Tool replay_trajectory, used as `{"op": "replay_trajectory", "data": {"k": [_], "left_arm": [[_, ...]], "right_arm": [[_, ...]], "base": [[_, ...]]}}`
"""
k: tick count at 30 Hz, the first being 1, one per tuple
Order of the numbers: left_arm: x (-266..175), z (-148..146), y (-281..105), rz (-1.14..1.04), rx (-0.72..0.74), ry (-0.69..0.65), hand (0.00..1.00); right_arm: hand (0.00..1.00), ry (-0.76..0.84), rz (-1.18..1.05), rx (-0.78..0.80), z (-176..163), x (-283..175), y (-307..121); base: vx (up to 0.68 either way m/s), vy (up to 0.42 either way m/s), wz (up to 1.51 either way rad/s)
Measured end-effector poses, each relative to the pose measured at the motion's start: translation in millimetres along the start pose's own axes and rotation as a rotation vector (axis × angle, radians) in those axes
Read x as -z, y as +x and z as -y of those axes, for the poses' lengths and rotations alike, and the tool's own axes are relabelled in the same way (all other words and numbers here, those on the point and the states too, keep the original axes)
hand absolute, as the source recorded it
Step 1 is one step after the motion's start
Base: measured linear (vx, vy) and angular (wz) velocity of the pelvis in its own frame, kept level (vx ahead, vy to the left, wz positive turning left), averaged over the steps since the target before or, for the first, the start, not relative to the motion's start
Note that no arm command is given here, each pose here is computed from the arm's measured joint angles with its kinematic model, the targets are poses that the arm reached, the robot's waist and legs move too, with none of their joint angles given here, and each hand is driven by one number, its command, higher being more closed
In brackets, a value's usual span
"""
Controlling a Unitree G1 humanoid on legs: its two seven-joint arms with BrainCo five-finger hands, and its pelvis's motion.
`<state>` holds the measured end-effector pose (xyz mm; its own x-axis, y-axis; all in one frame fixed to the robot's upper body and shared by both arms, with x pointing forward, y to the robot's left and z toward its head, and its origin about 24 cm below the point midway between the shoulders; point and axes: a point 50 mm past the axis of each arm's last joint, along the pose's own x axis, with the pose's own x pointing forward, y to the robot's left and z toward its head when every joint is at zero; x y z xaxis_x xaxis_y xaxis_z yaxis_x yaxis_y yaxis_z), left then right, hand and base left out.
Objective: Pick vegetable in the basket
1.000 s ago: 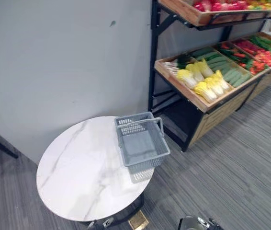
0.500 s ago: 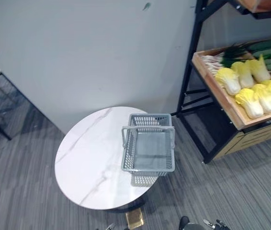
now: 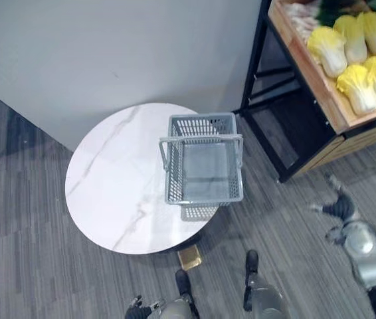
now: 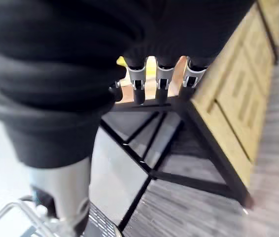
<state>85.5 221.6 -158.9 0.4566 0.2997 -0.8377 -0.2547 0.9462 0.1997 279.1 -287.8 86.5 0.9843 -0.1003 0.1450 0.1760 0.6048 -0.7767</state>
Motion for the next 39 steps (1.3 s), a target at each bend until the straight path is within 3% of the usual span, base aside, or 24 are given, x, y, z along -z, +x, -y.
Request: {"op": "replay_trajectory", "data": {"k": [4,7,13,23,39], "left_arm": [[-11,3,2,0.036,0.003,-0.005,0.0],[-18,4,3,0.065,0.003,-0.01,0.0],[-34,7,7,0.101,-0.007,-0.019,0.0],[-41,8,8,0.117,-0.019,-0.059,0.0],[-55,11,11,0.148,-0.026,-0.088,0.0]], "right_arm": [[0.0,-0.237,0.342,0.044,30,-80,40],[0.0,-0.326,0.503,0.079,43,-126,59],[0.0,-0.499,0.659,-0.05,31,-176,79],[0.0,-0.622,0.657,-0.11,30,-199,101],[0.0,-0.564,0.508,-0.048,35,-213,133]], "base": [[0.04,0.011,-0.12],[0.04,-0.006,-0.05],[0.02,-0.001,0.01],[0.0,-0.002,0.03],[0.01,-0.001,0.08]]}}
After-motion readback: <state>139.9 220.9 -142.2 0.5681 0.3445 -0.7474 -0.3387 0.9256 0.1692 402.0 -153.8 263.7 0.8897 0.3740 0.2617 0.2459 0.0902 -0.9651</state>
